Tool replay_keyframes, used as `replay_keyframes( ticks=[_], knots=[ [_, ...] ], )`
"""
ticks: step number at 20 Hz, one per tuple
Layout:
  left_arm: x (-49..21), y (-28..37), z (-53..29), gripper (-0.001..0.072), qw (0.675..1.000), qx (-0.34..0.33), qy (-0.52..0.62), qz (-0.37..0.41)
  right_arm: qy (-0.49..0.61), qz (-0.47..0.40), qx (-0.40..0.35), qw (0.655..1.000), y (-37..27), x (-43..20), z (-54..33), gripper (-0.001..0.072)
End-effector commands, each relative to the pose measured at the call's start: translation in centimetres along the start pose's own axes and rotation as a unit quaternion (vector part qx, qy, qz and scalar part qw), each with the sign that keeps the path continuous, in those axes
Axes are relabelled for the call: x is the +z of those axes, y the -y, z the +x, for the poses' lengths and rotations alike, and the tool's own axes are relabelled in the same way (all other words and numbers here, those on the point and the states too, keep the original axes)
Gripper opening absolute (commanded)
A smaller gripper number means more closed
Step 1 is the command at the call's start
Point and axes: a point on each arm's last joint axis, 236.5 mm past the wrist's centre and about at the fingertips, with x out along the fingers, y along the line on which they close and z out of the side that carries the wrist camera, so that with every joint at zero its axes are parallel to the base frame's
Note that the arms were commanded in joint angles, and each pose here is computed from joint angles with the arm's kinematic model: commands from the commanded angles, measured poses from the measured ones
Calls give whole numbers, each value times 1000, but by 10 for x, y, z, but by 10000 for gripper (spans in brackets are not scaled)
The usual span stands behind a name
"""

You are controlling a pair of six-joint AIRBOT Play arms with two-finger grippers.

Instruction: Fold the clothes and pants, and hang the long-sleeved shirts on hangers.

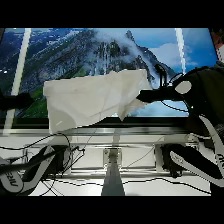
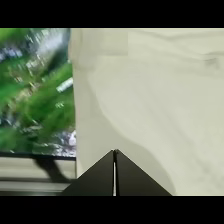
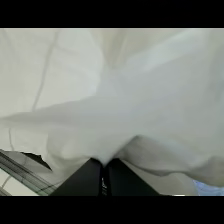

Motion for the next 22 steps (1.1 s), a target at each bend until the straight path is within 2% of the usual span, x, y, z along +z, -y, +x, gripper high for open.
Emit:
replay_keyframes(
  ticks=[1, 3, 4, 8, 12, 16, 18, 22],
  knots=[
    [-41, -21, 12, 78, 996, -28, -33, -82, 13, -7, -2, 1000, 0, 6, -2, 10],
    [-66, -29, 16, 502, 993, -18, -89, -80, 23, -7, -5, 1000, 1, 11, -2, 10],
    [-76, -26, 18, 549, 989, -30, -114, -85, 26, -7, -5, 1000, 1, 12, -2, 10],
    [-103, -20, 36, 548, 973, -76, -184, -116, 24, -4, -1, 1000, -1, 11, -2, 10],
    [-119, -26, 51, 548, 960, -92, -228, -134, 36, -4, -5, 999, 1, 17, -2, 10],
    [-160, -50, 46, 547, 946, -39, -300, -114, 35, -3, -4, 999, 1, 16, -2, 10],
    [-170, -56, 54, 521, 948, -25, -298, -108, 35, -2, -3, 999, 0, 16, -2, 10],
    [-162, -40, 86, 519, 961, -52, -235, -134, 34, 0, 0, 999, -1, 16, -2, 10]
  ],
)
